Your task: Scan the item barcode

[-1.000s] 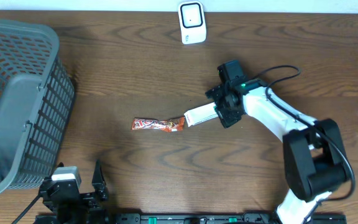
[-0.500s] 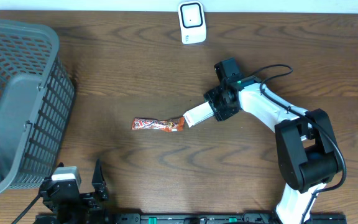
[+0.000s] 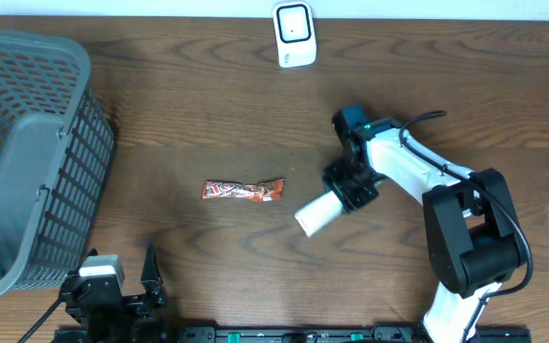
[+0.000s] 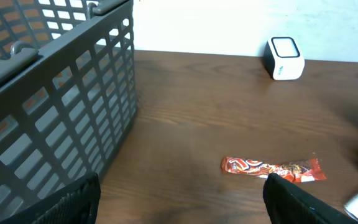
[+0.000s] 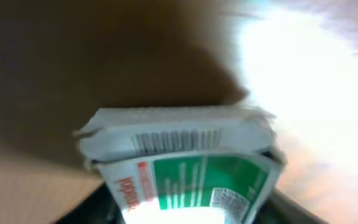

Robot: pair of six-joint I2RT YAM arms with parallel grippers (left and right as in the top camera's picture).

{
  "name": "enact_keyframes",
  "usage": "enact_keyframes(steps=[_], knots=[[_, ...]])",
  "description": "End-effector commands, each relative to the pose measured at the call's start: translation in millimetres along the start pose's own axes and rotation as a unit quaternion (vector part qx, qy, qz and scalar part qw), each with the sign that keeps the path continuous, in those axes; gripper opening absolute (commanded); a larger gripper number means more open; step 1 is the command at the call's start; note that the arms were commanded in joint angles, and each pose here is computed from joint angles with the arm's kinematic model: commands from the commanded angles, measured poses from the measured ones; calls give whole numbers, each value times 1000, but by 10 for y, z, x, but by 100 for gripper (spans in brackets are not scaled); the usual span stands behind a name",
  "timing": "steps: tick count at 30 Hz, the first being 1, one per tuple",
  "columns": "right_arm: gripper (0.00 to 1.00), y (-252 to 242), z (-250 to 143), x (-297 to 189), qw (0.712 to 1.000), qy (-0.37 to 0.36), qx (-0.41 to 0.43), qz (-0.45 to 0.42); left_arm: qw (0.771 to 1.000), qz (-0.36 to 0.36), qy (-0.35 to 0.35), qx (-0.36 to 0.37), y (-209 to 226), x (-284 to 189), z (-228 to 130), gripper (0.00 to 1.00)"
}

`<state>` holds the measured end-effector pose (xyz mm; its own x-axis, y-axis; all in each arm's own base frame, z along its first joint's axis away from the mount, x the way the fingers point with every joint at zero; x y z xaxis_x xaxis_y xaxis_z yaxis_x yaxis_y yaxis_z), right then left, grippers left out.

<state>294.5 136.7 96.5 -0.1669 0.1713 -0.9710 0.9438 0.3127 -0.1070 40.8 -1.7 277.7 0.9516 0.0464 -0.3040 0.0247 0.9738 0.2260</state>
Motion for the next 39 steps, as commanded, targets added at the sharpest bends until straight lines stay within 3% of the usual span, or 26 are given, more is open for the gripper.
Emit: enact_keyframes(steps=[1, 2, 7, 8, 9, 10, 12, 13, 21, 28, 39], knots=[[78, -99, -68, -291, 998, -17, -53, 39, 1000, -4, -5, 1, -7, -15, 3, 84], [99, -117, -97, -421, 994, -19, -83, 62, 1000, -4, -5, 1, -7, -15, 3, 84], [99, -218, -191, -911, 954, -43, -255, 154, 1000, -4, -5, 1, -7, -15, 3, 84], [95, -245, -205, -1005, 937, -57, -301, 170, 1000, -4, -5, 1, -7, -15, 3, 84], [84, -256, -202, -1056, 925, -74, -327, 177, 1000, -4, -5, 1, -7, -15, 3, 84], [66, -264, -178, -1103, 914, -103, -348, 180, 1000, -4, -5, 1, -7, -15, 3, 84], [14, -254, -85, -1150, 905, -175, -349, 169, 1000, -4, -5, 1, -7, -15, 3, 84], [1, -240, -43, -1153, 904, -200, -342, 164, 1000, -4, -5, 1, -7, -15, 3, 84], [1, 167, 40, -789, 892, -202, -370, 164, 1000, -4, -5, 1, -7, -15, 3, 84], [1, 355, 171, -205, 905, -186, -369, 99, 1000, -4, -5, 1, -7, -15, 3, 84], [1, 53, 174, -51, 924, -122, -362, -7, 1000, -4, -5, 1, -7, -15, 3, 84]])
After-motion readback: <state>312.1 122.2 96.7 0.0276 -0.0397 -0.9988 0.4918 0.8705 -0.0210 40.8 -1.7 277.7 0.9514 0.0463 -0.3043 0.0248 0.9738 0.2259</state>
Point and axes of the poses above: each gripper's point midway between its finger pads, its own x axis out along the fingers, its own y axis along the line the jaws close on, z = x × y, the point moved 10 cm from there along -x, back along the fingers, and after that the axes turned 15 degrees about x, right-handed, at the moved point
